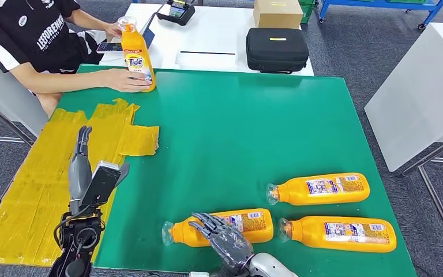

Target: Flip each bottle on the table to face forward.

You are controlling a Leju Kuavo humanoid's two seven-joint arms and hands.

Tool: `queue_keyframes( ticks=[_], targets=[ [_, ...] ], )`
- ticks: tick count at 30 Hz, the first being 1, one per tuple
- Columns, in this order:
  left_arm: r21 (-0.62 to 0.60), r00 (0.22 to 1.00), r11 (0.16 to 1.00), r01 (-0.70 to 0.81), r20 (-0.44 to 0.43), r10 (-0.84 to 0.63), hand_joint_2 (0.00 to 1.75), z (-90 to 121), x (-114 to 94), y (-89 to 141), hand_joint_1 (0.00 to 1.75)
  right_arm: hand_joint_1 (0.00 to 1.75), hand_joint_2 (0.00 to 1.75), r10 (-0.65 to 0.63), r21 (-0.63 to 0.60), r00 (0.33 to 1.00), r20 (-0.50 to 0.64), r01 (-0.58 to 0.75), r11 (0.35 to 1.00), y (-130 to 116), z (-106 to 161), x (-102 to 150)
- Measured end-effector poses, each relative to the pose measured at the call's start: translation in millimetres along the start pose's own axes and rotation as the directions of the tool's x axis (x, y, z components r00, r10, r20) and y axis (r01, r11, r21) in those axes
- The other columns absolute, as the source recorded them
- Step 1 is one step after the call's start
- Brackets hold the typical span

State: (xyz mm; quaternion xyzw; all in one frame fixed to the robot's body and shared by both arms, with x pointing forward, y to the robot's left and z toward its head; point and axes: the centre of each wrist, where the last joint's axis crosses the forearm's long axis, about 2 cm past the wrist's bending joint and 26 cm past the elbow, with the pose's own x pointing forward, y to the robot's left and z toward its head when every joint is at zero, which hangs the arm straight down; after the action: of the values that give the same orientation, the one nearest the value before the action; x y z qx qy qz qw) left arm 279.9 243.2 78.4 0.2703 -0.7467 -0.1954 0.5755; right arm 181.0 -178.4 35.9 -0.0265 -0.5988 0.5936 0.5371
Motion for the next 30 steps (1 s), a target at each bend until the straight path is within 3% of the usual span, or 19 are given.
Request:
queue_keyframes(
  ticks=[3,8,30],
  targets=[
    [0.002,1.0,1.0,-0.002,0.0,0.002,1.75,1,1,0,0.0,0.0,1.75,0.056,0.011,0.997,-0.052,-0.056,0.998,0,-1,-2],
    [-0.002,1.0,1.0,-0.01,-0.024,0.01,1.75,10,0,-3,0.0,0.0,1.75,0.245,-0.003,0.926,-0.285,-0.257,0.966,2,0,-9],
    [0.005,0.999,1.0,-0.024,-0.047,0.025,1.75,12,0,-4,0.0,0.0,1.75,0.257,-0.032,0.892,-0.372,-0.289,0.957,-5,2,-17]
  ],
)
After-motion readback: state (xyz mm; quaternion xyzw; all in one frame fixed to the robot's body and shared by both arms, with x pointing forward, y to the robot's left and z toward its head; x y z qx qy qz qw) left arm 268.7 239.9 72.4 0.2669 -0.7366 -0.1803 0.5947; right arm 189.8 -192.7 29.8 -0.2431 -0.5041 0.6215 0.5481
